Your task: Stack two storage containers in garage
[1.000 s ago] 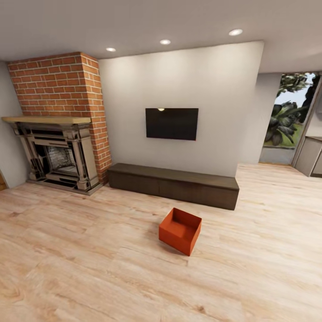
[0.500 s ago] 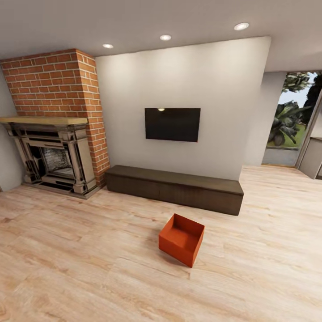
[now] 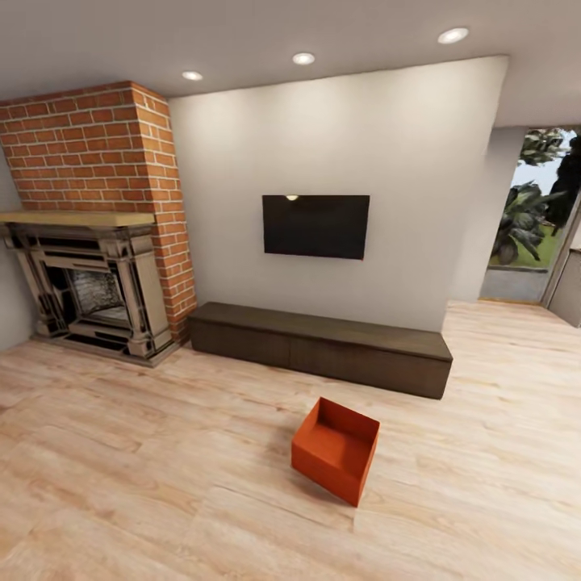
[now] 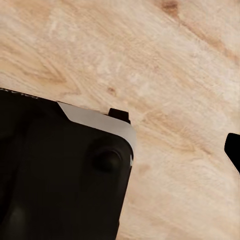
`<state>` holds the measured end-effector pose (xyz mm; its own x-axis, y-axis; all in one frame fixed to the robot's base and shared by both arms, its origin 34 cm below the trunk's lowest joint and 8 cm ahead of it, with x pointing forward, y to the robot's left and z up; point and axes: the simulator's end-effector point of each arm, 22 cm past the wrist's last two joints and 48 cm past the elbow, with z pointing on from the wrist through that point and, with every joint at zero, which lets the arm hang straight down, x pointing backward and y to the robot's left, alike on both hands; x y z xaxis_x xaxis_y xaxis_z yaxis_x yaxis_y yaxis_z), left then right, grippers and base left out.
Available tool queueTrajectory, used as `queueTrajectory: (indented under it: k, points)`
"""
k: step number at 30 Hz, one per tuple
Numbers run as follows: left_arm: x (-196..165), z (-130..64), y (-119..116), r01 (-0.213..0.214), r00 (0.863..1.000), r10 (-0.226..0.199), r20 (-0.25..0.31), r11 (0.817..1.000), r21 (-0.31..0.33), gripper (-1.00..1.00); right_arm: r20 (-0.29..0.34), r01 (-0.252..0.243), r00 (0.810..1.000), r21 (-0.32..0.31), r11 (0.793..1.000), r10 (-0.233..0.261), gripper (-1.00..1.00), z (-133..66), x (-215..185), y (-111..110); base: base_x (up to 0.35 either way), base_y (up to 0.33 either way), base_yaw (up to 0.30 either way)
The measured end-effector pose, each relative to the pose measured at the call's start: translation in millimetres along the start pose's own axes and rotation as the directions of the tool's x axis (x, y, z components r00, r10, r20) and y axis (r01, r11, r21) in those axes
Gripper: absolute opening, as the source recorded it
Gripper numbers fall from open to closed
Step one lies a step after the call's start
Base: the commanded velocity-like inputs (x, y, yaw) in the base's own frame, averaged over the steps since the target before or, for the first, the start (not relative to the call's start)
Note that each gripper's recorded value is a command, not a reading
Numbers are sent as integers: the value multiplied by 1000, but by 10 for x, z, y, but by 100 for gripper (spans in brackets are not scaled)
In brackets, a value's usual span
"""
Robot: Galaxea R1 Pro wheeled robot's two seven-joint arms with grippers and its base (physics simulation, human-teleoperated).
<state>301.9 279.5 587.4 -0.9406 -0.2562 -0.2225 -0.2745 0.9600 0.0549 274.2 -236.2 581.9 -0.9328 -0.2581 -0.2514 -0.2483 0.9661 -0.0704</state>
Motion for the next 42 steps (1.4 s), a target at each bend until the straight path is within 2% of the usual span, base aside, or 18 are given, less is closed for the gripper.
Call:
queueTrajectory:
  k: [25,42]
  points:
    - [-1,0,-7,1,1000,-1,0,1000,1,100,-1,-3,1000,0,1000,3,100,0,2,1,307,195,-234]
    - [-7,0,-10,3,1000,-3,3,1000,1,100,0,-1,1000,-1,1000,1,100,1,-1,2,171,320,-226]
